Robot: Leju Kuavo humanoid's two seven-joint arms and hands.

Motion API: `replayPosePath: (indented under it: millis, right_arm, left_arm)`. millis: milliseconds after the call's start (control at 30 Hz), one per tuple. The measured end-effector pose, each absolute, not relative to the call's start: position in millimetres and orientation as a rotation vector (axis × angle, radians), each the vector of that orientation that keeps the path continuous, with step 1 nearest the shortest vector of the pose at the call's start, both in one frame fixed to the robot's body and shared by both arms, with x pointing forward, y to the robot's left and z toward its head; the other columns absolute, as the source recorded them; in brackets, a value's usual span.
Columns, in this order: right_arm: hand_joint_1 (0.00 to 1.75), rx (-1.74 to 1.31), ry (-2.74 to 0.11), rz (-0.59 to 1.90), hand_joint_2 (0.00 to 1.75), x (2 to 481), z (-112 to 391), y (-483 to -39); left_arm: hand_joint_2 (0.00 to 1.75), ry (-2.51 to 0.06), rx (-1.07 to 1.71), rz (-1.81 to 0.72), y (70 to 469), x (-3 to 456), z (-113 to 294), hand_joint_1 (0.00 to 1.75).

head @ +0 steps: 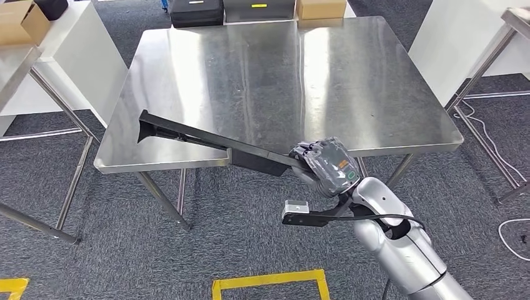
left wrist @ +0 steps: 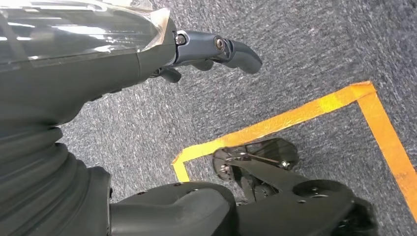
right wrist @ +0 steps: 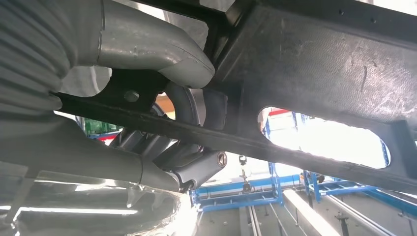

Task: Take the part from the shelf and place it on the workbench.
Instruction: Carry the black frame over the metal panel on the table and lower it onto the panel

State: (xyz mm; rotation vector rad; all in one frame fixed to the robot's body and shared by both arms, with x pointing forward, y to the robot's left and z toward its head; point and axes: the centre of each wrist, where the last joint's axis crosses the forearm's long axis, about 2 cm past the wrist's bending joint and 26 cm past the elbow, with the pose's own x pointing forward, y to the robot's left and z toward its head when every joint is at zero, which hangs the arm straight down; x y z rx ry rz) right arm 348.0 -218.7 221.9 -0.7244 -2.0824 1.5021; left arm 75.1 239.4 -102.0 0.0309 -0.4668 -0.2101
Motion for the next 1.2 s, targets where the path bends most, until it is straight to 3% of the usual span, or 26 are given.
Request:
replayPosePath:
  millis: [1200]
  right_arm:
    - [1.75, -0.734, -2.084, 1.494, 1.75, 349.4, 224.0, -217.1]
  left_arm:
    - [1.75, -0.480, 0.021, -0.207, 237.0, 79.1, -100.4, 0.00]
